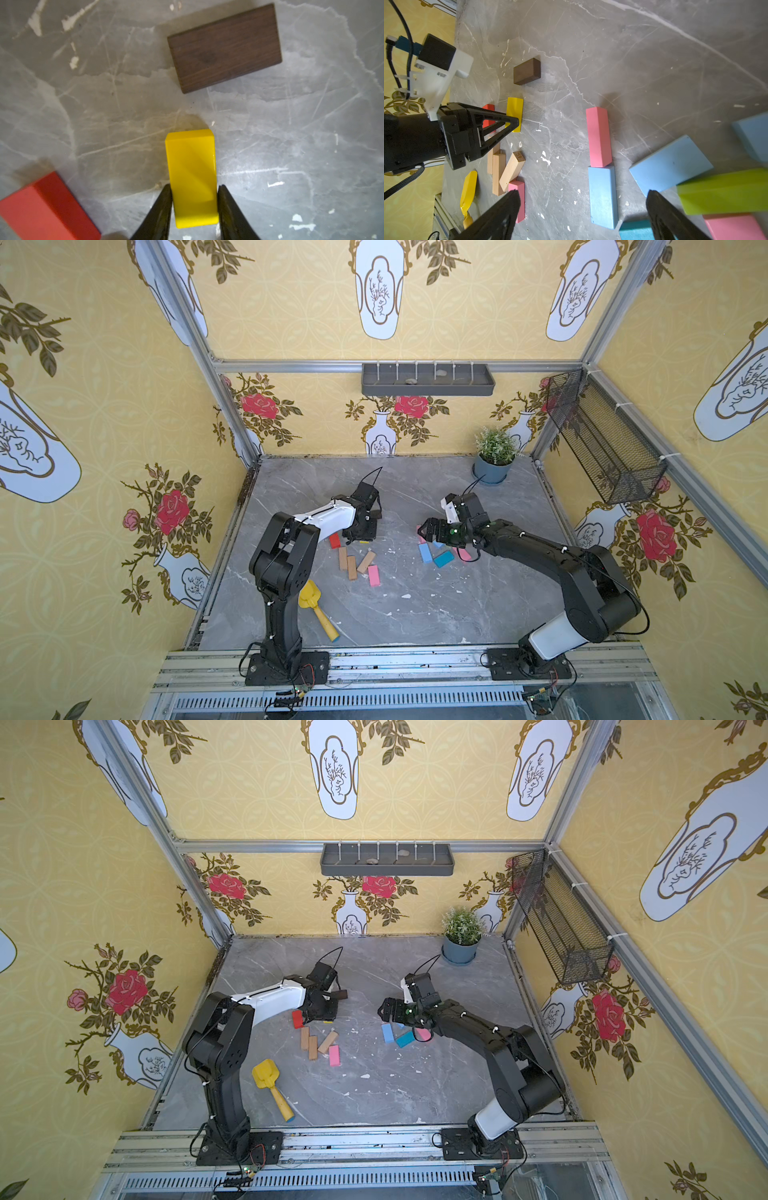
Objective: Assemble the number 8 with building blocks
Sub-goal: Assemble the building block at the center of the board.
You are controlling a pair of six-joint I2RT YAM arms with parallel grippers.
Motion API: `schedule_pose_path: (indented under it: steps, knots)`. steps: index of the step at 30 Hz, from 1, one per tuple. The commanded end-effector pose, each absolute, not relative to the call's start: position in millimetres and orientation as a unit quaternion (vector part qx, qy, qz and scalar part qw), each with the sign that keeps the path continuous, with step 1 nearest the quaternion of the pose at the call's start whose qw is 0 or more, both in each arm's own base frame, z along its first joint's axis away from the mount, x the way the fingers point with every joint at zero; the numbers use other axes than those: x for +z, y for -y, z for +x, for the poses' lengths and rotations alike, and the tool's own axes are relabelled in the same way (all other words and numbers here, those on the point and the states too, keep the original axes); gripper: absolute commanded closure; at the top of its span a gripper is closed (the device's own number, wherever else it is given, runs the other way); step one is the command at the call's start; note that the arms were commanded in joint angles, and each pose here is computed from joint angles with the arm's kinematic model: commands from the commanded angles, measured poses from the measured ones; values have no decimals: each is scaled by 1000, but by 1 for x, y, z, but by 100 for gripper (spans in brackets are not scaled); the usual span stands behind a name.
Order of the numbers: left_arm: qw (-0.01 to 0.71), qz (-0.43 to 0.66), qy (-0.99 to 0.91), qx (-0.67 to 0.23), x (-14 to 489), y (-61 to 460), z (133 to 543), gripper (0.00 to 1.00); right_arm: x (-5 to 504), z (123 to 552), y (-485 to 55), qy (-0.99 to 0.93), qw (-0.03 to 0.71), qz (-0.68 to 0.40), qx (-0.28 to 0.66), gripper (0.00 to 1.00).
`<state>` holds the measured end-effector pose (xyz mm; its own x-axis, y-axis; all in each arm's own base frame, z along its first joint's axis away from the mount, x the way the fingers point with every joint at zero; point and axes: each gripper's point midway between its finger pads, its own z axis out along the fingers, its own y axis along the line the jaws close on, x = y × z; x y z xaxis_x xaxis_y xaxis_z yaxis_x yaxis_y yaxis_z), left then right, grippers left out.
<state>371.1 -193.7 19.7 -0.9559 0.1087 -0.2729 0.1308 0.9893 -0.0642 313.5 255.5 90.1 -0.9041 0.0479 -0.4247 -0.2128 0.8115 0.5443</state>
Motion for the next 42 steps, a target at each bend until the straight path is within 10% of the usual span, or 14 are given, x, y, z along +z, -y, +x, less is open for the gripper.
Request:
schedule_pose_path:
  steps: [1,13,42]
  knots:
    - [128,55,-989,-41,15,194,370,64,97,319,-259,-920,230,-46,314,2]
    - [136,37,-990,-15,12,187,377,76,94,318,-256,-921,228,-44,313,2]
    - [136,-3,-991,-2,3,177,396,67,83,314,-253,-924,214,-40,314,2]
